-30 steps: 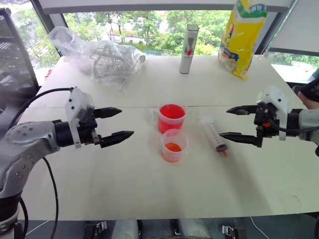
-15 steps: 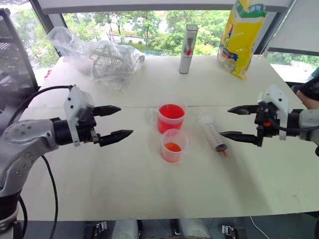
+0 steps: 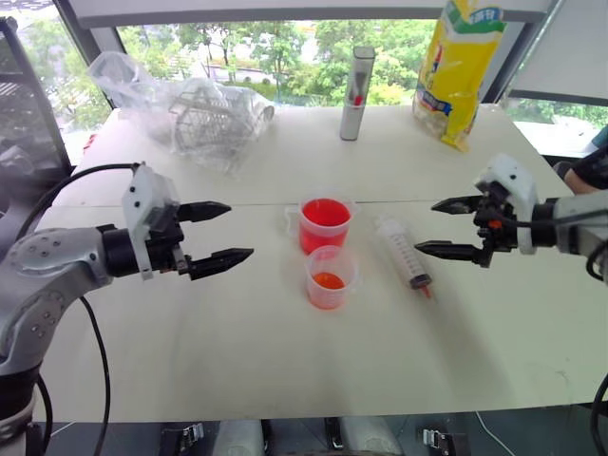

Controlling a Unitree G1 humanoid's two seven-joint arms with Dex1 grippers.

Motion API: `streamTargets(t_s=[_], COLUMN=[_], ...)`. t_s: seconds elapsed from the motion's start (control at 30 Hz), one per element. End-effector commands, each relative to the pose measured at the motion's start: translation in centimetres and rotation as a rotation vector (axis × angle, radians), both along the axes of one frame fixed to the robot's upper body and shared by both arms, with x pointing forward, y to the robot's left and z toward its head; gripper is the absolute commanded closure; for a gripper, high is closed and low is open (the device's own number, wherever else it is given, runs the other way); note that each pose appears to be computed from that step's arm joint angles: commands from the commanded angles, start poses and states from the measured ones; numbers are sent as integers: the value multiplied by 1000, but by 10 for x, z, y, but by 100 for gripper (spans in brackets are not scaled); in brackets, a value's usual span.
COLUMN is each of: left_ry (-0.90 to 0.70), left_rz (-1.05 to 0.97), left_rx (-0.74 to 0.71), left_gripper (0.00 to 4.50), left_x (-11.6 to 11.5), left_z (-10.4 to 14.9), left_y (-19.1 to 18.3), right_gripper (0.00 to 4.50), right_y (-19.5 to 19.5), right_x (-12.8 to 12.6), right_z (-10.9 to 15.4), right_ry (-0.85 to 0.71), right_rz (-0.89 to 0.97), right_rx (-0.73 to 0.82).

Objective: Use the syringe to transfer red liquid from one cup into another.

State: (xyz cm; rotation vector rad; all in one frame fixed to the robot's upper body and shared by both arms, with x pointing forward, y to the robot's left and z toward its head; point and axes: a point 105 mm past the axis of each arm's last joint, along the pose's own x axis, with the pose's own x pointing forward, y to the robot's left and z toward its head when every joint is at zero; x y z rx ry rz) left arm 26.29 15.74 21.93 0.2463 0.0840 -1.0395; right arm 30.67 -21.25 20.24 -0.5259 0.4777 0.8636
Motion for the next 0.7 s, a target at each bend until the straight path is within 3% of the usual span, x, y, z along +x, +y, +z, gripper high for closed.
streamTargets(t_s=[0.03, 0.37, 0.7], left_ry=[-44, -38, -53], left_rz=[-15, -1, 17], left_rx=[0, -18, -2], left_gripper=[0, 0, 0], left_x=[2, -5, -9], left_z=[5, -9, -8], left_y=[-4, -10, -8], right_gripper=[4, 4, 4], right_y=[3, 4, 7], right_x=[7, 48, 65], right_z=[6, -14, -47], right_ry=[76, 443, 597], right_rz=[-31, -371, -541], right_rx=[-49, -163, -248])
